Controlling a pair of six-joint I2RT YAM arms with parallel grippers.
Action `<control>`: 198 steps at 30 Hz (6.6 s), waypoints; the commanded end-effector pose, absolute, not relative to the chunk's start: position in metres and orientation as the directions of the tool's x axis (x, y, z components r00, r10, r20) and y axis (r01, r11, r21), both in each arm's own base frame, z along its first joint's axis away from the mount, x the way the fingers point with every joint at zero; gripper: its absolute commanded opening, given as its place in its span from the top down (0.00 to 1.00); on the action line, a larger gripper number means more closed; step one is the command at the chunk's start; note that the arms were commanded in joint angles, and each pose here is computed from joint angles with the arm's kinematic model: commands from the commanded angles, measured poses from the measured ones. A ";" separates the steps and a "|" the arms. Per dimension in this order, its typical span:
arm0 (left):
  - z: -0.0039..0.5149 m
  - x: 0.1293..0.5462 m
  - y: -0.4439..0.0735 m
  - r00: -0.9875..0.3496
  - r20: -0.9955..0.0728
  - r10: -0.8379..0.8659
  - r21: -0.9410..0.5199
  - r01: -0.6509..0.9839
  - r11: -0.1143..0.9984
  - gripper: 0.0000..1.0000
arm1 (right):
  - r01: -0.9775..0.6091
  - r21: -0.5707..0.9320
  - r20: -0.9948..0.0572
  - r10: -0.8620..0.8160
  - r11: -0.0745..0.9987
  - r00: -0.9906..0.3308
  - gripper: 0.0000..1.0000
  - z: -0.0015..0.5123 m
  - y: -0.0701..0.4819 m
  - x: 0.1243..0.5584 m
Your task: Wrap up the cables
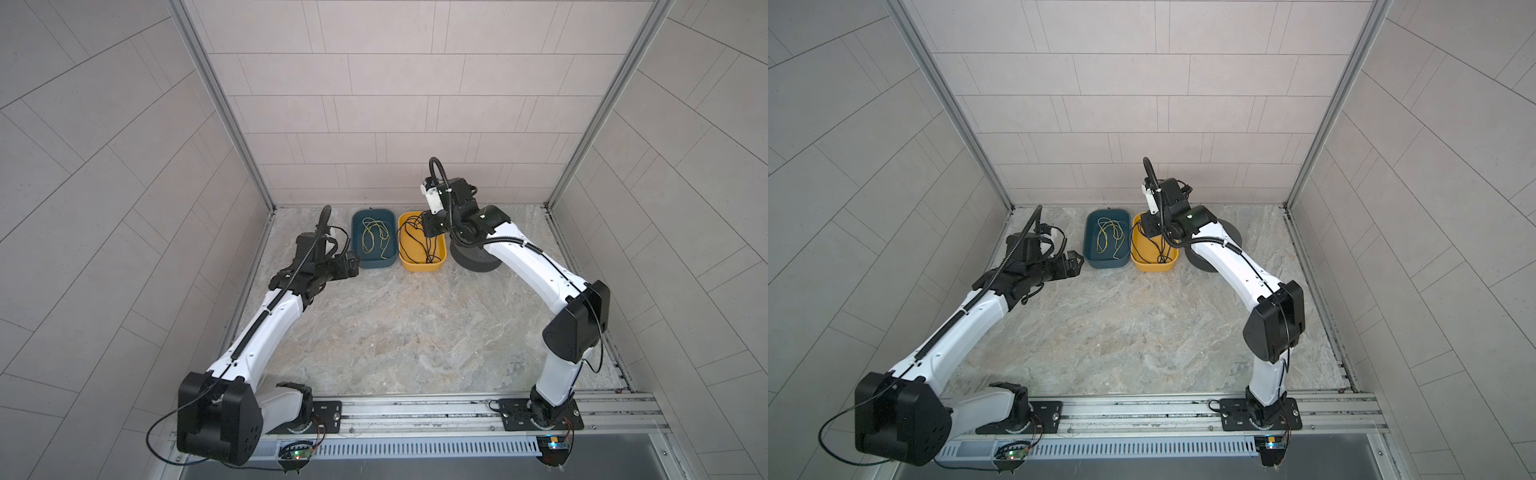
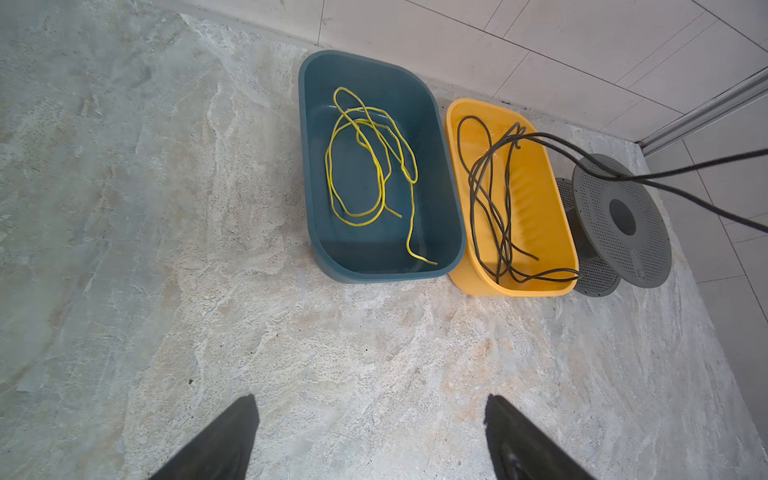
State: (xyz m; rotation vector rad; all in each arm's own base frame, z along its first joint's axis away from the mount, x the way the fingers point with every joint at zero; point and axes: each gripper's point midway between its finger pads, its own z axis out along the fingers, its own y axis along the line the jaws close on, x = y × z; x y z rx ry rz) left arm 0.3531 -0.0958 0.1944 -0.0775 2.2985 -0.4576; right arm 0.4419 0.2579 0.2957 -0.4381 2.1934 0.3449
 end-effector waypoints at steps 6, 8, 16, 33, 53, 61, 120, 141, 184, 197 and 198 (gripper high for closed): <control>0.209 0.353 -0.114 -0.671 -0.716 -0.193 -0.410 0.180 0.894 0.10 | -0.515 0.128 -0.845 -0.179 0.848 -0.504 1.00 0.364 0.252 0.370; 0.213 0.354 -0.119 -0.672 -0.712 -0.206 -0.437 0.193 0.879 0.10 | -0.520 0.143 -0.848 -0.167 0.842 -0.503 1.00 0.372 0.248 0.356; 0.230 0.358 -0.140 -0.672 -0.687 -0.276 -0.542 0.221 0.811 0.11 | -0.507 0.186 -0.843 -0.129 0.842 -0.522 1.00 0.377 0.218 0.307; 0.222 0.347 -0.137 -0.751 -0.624 -0.217 -0.508 0.178 0.843 0.12 | -0.264 0.174 -0.627 -0.100 0.949 -0.773 1.00 0.216 0.156 0.260; 0.209 0.337 -0.127 -0.741 -0.636 -0.214 -0.485 0.168 0.858 0.11 | -0.185 0.105 -0.584 -0.090 0.977 -0.807 0.13 0.211 0.136 0.283; 0.208 0.336 -0.125 -0.740 -0.640 -0.208 -0.472 0.166 0.866 0.11 | -0.423 0.154 -0.620 -0.246 0.893 -0.745 0.01 0.231 0.195 0.317; 0.209 0.337 -0.124 -0.722 -0.657 -0.217 -0.472 0.170 0.865 0.11 | -0.051 0.632 -0.335 0.214 0.773 -0.918 1.00 0.148 0.327 0.429; 0.230 0.355 -0.174 -0.782 -0.373 -0.499 -0.850 0.072 0.521 0.11 | -0.717 0.404 -0.773 -0.208 0.568 -0.600 1.00 0.307 0.285 0.281; 0.177 0.343 -0.244 -0.908 -0.271 -0.321 -0.831 0.052 0.554 0.37 | -0.188 0.451 -0.394 0.006 0.872 -0.919 0.30 0.119 0.150 0.248; 0.160 0.339 -0.238 -0.918 -0.267 -0.294 -0.787 0.032 0.616 0.37 | -0.272 0.442 -0.610 0.064 0.855 -0.790 0.25 0.193 0.171 0.327; 0.159 0.339 -0.238 -0.919 -0.266 -0.293 -0.787 0.031 0.616 0.37 | -0.285 0.447 -0.621 0.065 0.848 -0.781 0.25 0.197 0.175 0.333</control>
